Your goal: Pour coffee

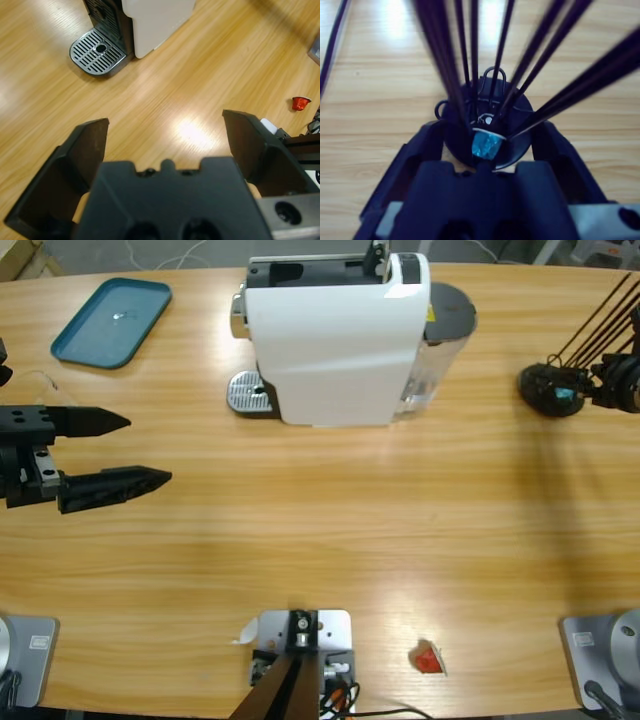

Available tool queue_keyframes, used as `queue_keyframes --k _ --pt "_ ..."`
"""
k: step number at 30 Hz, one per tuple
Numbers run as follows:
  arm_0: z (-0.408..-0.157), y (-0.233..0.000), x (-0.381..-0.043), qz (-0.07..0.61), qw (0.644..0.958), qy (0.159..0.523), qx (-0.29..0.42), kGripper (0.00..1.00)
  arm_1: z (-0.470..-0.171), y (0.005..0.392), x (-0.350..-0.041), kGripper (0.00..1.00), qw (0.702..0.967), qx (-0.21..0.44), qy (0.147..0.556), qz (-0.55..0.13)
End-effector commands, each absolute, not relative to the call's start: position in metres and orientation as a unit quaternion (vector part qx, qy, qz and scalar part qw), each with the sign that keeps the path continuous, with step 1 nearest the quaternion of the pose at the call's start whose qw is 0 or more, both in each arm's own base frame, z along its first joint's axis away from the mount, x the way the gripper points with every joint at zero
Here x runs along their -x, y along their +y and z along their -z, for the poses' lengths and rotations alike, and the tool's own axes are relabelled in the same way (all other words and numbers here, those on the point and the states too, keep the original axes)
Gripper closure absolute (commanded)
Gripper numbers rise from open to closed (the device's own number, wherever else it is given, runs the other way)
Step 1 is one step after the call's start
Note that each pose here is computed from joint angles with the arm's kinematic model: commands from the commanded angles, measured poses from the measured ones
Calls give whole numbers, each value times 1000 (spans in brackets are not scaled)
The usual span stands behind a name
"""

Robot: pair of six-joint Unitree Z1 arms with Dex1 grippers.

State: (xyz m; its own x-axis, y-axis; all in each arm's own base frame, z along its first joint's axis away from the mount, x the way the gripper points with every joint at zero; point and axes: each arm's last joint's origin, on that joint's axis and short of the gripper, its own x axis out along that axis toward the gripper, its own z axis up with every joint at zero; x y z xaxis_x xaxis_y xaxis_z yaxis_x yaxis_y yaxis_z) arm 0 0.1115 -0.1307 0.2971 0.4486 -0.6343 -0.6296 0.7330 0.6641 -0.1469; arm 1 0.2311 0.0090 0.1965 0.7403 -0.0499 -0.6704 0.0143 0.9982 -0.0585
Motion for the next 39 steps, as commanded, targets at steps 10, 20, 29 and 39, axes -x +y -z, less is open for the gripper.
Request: queue_keyframes --k 10,20,29,39 --pt "-294 -127 -107 399 851 334 -69 18 -202 24 -202 322 927 44 372 35" --pt "-288 -120 -99 405 848 335 -71 18 -174 20 -185 326 939 0 338 60" --pt "-284 -116 -93 409 845 337 -72 18 -143 21 -195 368 937 1 341 73" --pt "-279 -117 -95 406 842 347 -76 17 -138 17 -203 485 945 2 315 84"
